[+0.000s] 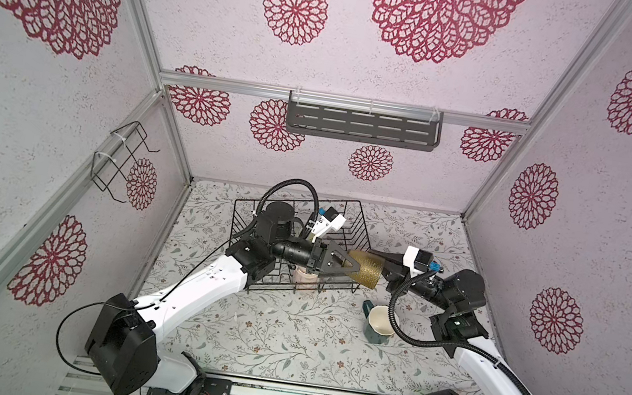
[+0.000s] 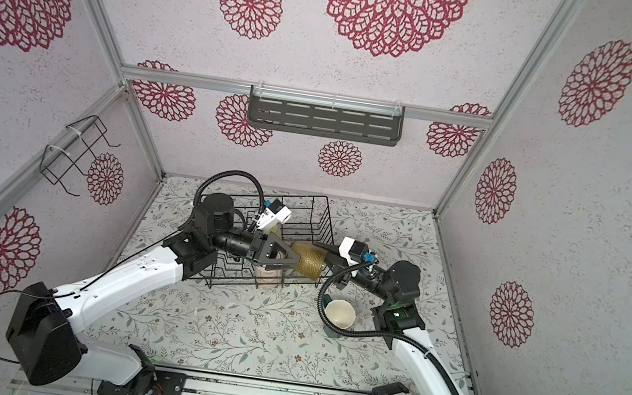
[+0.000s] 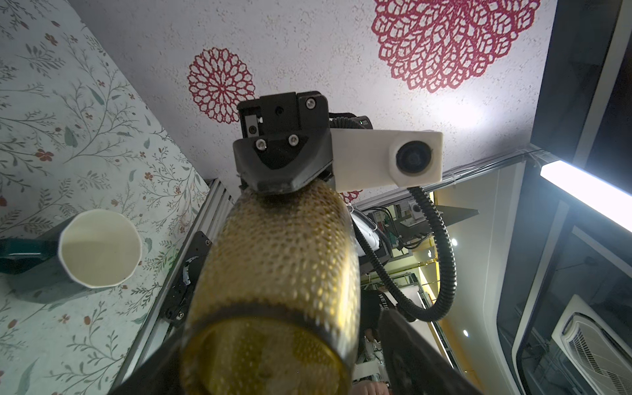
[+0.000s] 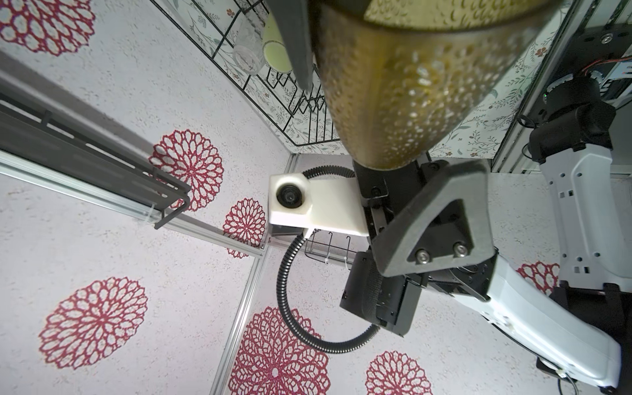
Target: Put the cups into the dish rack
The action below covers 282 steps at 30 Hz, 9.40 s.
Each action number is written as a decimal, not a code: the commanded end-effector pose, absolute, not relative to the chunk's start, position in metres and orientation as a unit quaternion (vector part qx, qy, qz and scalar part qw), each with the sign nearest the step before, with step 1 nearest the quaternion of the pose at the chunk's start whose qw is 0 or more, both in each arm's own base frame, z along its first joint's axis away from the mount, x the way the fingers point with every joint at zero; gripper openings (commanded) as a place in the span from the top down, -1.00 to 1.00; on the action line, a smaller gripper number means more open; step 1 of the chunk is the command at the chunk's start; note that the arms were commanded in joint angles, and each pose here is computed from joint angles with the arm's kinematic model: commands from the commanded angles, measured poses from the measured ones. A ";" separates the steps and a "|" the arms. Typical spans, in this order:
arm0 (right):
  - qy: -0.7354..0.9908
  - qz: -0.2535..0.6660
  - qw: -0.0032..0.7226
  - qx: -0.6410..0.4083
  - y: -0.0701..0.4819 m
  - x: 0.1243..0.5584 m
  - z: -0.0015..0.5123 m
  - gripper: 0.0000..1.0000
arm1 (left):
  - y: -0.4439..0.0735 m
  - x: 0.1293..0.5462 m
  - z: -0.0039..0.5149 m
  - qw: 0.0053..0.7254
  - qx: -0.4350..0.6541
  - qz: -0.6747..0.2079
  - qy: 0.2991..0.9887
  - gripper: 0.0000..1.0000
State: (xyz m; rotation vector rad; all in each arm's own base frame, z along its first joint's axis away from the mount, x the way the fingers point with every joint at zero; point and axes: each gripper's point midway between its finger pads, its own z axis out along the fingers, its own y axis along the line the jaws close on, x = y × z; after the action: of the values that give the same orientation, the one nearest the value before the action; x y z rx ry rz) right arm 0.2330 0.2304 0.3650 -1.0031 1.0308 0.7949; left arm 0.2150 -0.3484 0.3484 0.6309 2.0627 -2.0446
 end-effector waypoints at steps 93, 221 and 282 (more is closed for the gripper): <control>0.864 0.267 0.425 -0.034 0.163 0.388 0.213 -0.30 | -0.268 0.488 0.241 0.309 0.044 -0.187 0.932 -0.01; 0.810 0.199 0.552 -0.029 0.135 0.318 0.254 -0.97 | -0.250 0.506 0.135 0.229 0.044 -0.054 0.971 -0.59; 0.974 -0.036 0.048 -0.218 0.176 0.280 0.079 0.57 | -0.169 0.334 0.271 0.373 -0.016 -0.166 0.912 -0.63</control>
State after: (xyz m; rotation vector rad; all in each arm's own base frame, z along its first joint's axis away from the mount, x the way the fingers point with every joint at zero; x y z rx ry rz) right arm 0.2696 0.1774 0.0714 -0.7220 2.9957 -0.0564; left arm 0.3327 -0.1685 0.2603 -0.0202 2.3772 -0.3885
